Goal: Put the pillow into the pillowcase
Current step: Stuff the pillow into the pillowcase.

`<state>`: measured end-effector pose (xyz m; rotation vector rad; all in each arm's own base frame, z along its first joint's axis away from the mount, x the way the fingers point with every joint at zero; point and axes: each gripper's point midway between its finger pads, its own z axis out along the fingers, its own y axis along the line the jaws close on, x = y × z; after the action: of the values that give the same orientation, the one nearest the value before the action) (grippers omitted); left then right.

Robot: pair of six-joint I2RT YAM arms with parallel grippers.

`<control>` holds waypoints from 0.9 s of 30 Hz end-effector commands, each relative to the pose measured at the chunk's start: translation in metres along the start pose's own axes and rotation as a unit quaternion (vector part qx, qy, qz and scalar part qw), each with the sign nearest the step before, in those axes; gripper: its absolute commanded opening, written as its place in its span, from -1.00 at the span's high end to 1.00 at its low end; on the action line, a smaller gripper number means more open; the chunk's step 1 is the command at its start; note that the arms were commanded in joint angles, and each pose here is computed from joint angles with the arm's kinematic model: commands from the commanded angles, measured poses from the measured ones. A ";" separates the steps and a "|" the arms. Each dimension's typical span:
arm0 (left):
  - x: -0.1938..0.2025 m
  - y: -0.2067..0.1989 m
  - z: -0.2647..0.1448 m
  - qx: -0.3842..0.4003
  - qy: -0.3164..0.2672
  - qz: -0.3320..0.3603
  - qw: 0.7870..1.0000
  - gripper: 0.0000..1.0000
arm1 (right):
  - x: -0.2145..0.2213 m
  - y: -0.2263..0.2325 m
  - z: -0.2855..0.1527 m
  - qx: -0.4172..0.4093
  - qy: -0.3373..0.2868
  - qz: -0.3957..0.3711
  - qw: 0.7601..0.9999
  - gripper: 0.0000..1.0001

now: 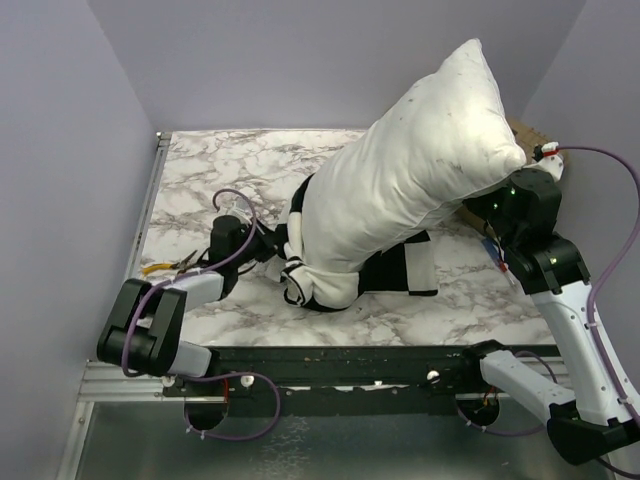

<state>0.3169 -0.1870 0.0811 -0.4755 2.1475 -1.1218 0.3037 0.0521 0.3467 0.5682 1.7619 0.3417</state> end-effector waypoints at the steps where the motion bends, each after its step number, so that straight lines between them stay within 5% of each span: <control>1: -0.059 -0.079 -0.021 0.105 -0.103 0.035 0.989 1.00 | -0.026 0.008 -0.005 -0.017 -0.042 -0.011 0.999 1.00; 9: -0.164 -0.191 -0.124 0.083 -0.240 0.136 0.958 1.00 | -0.015 0.076 -0.012 -0.202 -0.008 -0.029 0.979 1.00; 19: -0.265 -0.439 -0.279 0.288 -0.363 0.194 0.864 1.00 | -0.046 0.207 -0.057 -0.519 0.021 0.035 0.854 1.00; 24: -0.273 -0.485 -0.289 0.353 -0.350 0.195 0.845 1.00 | -0.049 0.230 -0.053 -0.572 0.016 0.068 0.817 1.00; 27: -0.257 -0.482 -0.262 0.355 -0.313 0.199 0.858 1.00 | -0.007 0.224 -0.044 -0.563 0.057 0.063 0.822 1.00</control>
<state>0.3401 -0.1274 0.6846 -0.1098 1.0828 -1.0902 0.3394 0.2195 0.4646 -0.0722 1.4208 1.2959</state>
